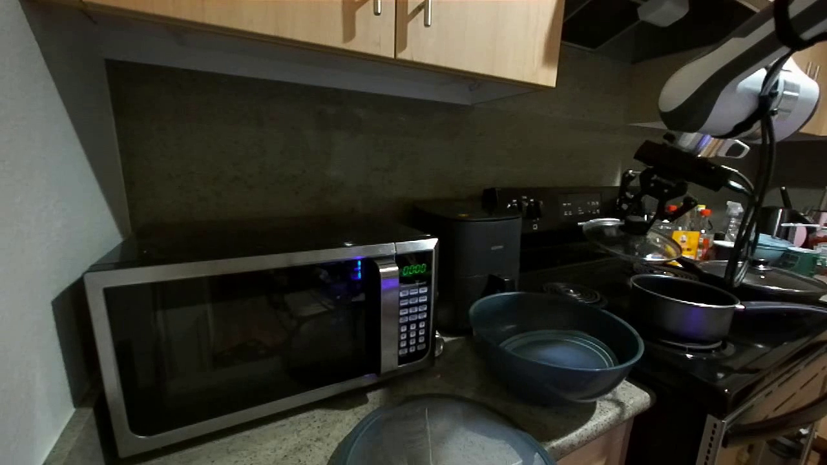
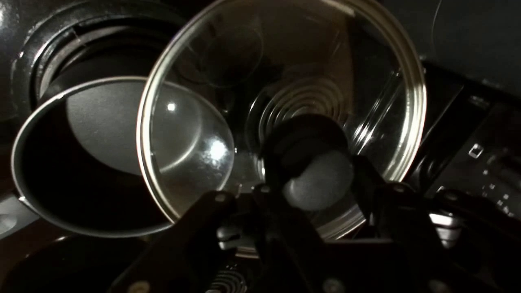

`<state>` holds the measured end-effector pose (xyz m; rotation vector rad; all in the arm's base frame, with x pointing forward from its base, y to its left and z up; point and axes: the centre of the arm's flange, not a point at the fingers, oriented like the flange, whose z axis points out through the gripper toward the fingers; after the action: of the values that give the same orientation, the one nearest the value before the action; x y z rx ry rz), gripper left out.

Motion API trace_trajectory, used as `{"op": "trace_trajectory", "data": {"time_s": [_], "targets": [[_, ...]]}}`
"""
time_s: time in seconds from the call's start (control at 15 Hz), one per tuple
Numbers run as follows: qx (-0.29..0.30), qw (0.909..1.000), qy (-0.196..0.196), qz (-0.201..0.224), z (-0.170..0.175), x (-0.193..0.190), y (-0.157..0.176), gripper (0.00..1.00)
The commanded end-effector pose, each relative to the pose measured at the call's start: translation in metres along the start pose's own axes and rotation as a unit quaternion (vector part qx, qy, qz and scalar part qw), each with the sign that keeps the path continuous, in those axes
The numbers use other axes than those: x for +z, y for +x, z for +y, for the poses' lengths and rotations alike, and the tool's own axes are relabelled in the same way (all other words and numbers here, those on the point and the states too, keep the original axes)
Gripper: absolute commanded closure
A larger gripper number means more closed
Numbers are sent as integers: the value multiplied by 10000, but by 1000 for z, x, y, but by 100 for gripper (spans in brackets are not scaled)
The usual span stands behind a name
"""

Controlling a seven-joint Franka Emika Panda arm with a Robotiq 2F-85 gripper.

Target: Remove the lid from the bowl, put it on the pot, remove it from the pot and return it back to the bowl

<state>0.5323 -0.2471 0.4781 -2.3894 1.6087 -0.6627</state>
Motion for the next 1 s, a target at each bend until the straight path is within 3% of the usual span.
{"op": "trace_trajectory", "data": {"time_s": [0.0,0.07,0.13,0.33,0.4,0.93], "targets": [[979,9951,148,74,24,-9,39,78],[1249,9920,162,68,35,-7,47,78],[775,9969,66,78,32,-7,34,53],[1049,9944,31,81,46,-2,45,53],[1110,9937,43,131,42,4,45,78],[1724,9839,-463,7,56,60,76,78]]}}
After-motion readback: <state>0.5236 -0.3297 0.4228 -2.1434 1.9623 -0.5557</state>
